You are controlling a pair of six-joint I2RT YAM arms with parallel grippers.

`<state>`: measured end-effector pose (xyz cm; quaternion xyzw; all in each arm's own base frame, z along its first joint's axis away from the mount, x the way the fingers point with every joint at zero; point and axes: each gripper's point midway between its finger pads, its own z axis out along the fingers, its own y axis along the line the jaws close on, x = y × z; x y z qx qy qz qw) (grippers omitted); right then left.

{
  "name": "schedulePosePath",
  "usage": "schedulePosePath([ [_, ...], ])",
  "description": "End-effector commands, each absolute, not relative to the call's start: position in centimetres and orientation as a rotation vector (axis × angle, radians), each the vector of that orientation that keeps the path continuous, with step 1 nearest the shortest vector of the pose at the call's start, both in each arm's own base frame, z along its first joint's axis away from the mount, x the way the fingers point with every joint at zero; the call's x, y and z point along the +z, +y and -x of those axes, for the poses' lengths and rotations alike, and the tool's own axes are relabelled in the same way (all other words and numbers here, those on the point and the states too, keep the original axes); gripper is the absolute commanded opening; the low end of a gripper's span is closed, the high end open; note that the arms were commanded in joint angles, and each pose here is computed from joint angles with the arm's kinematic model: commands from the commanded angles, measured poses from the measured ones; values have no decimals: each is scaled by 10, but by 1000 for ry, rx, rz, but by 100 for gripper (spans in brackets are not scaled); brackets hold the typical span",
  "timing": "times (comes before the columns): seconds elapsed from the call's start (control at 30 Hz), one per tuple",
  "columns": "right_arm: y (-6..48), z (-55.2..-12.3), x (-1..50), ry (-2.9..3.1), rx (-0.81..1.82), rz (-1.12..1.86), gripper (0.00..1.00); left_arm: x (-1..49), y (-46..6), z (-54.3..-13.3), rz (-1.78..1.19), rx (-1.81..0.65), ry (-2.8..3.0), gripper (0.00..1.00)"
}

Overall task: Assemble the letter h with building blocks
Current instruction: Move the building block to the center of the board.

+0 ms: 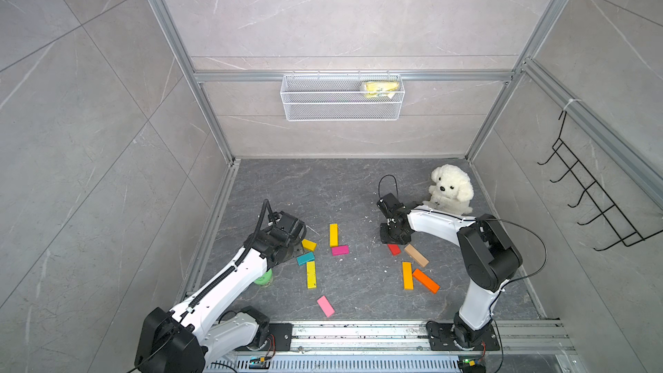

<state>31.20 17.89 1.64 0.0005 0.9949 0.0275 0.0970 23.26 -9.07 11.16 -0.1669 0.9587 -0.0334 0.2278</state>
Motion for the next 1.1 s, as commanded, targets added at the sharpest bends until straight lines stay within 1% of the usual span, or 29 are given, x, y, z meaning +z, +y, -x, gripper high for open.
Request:
schedulePosePath([
  [0.0, 201, -282, 10, 3007, 166, 60, 37, 116, -96, -239, 449, -122, 2637, 63],
  [0.07, 214, -276, 12, 3005, 176, 95, 38, 116, -98, -240, 450, -127, 2637, 63],
  [0.13, 227, -269, 14, 3005, 165, 131, 40, 116, -99, -241, 447, -136, 2636, 63],
  [0.23, 246, -263, 19, 2990, 151, 180, 50, 113, -101, -241, 445, -144, 2647, 62],
  [0.37, 254, -267, 31, 2958, 84, 166, 68, 110, -101, -237, 441, -143, 2660, 62],
  [0.4, 259, -268, 32, 2952, 96, 168, 70, 110, -100, -237, 441, -140, 2659, 62],
  [0.57, 272, -276, 27, 2941, 13, 202, 71, 108, -99, -236, 446, -134, 2660, 62],
  [0.7, 281, -282, 23, 2925, 10, 204, 72, 107, -97, -234, 449, -131, 2661, 62],
  [1.07, 294, -277, 16, 2917, -15, 223, 72, 102, -96, -232, 453, -123, 2668, 62],
])
